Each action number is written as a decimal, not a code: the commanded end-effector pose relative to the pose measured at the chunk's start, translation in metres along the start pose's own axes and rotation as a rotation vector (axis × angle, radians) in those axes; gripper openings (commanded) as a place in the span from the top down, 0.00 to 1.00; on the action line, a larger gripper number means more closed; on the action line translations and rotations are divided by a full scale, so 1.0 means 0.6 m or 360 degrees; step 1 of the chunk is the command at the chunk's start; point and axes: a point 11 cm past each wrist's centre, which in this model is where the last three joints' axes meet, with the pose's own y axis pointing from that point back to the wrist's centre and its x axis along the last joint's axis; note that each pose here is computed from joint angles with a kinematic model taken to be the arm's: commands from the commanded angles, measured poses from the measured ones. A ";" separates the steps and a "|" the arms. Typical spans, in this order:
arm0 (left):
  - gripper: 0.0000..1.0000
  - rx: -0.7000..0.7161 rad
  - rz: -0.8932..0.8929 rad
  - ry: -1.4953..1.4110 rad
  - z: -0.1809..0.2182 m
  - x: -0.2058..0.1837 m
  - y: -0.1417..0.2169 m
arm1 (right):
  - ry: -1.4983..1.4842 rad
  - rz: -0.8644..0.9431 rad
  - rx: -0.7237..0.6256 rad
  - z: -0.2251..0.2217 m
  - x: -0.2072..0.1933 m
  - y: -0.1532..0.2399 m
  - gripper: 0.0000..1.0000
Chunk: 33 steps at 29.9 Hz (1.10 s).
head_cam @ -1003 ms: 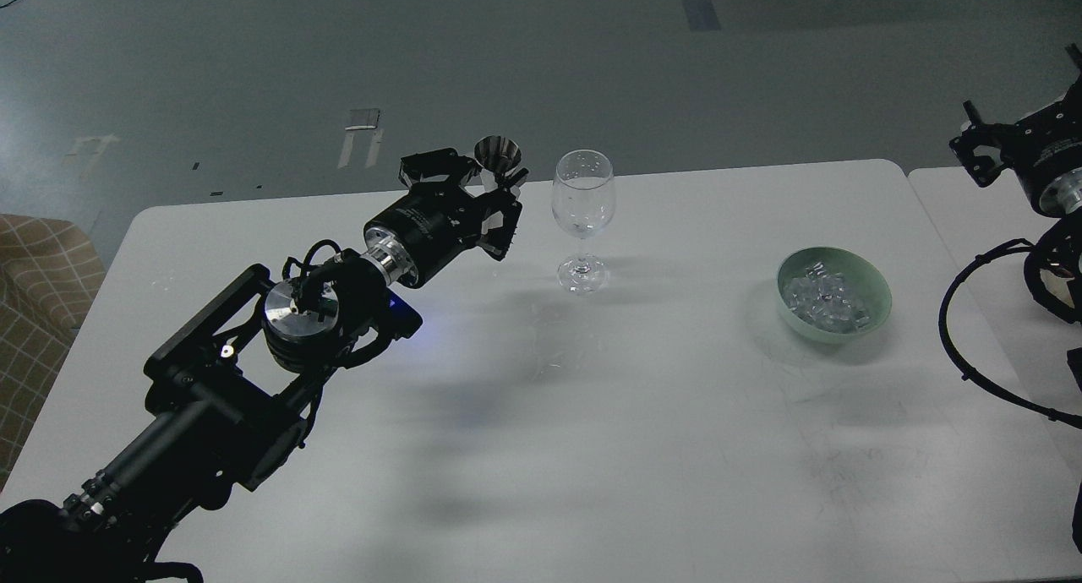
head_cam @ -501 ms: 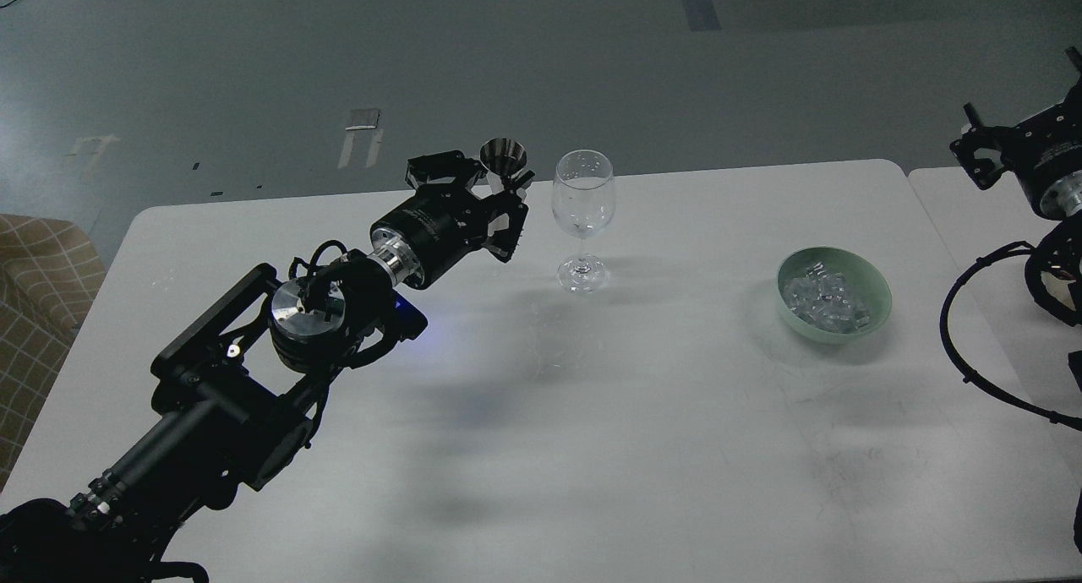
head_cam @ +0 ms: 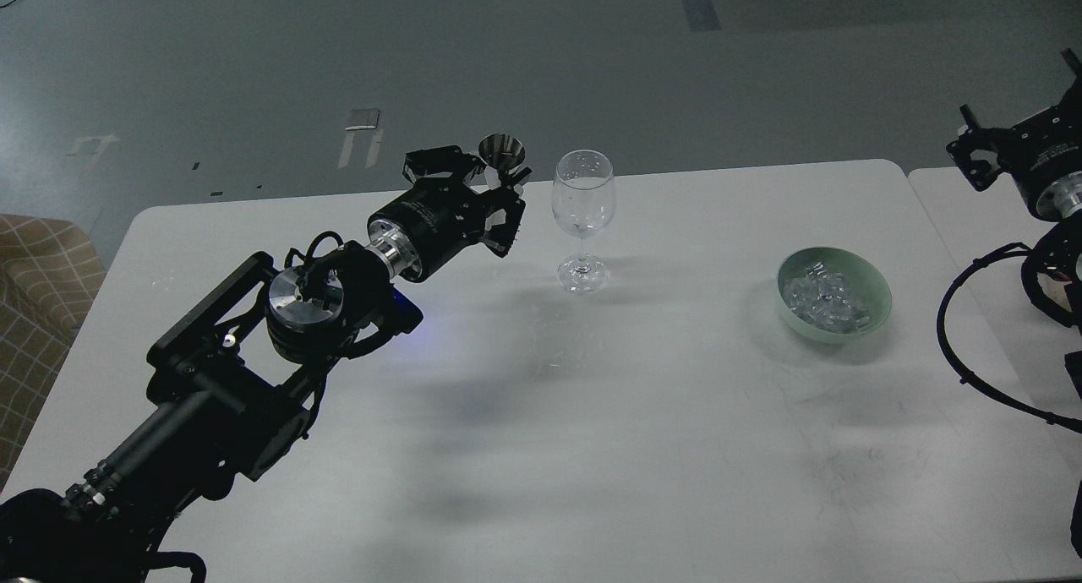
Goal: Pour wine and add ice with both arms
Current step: 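Position the held jigger just above the wine glass rim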
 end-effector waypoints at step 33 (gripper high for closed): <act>0.63 -0.0035 0.0013 -0.0123 0.041 -0.041 -0.013 | 0.0002 -0.0011 0.0010 -0.006 -0.003 0.000 0.00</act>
